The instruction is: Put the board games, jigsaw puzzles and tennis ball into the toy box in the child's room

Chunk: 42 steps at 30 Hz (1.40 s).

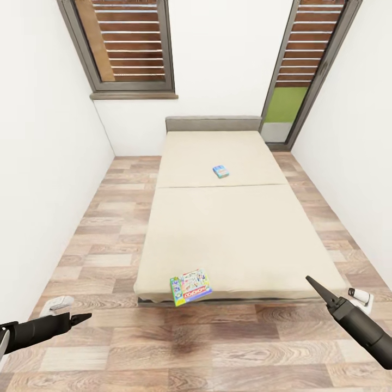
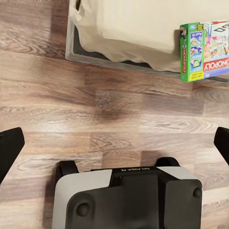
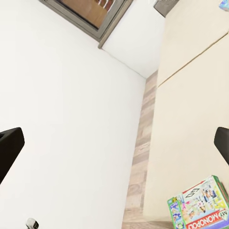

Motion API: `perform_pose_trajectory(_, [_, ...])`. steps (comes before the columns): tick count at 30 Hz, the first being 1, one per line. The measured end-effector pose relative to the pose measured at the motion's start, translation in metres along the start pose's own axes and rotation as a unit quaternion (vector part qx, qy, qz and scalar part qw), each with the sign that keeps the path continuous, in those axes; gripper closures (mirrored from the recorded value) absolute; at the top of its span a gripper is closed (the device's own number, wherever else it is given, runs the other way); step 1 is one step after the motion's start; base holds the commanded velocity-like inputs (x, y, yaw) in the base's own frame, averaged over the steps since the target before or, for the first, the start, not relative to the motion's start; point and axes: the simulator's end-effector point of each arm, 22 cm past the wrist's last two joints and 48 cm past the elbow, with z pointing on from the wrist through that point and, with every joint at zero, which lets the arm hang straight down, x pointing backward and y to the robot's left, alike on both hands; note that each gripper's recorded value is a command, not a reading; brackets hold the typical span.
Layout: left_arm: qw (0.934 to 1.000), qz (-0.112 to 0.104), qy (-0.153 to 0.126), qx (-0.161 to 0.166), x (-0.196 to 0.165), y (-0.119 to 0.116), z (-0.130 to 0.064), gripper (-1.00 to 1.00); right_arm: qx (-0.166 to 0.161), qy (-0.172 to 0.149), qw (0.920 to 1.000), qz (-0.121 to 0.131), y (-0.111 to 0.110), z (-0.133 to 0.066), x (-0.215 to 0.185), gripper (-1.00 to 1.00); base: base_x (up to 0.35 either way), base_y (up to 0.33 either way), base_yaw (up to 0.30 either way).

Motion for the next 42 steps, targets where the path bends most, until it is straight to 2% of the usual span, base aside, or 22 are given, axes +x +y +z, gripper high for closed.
perform_pose_trajectory(42, [0.9995, 0.007, -0.030, 0.003, -0.017, -0.017, -0.013, -1.00, -0.024, -0.018, 0.9994, -0.018, 0.027, -0.003, -0.018, -1.00, 0.000, 0.000, 0.000])
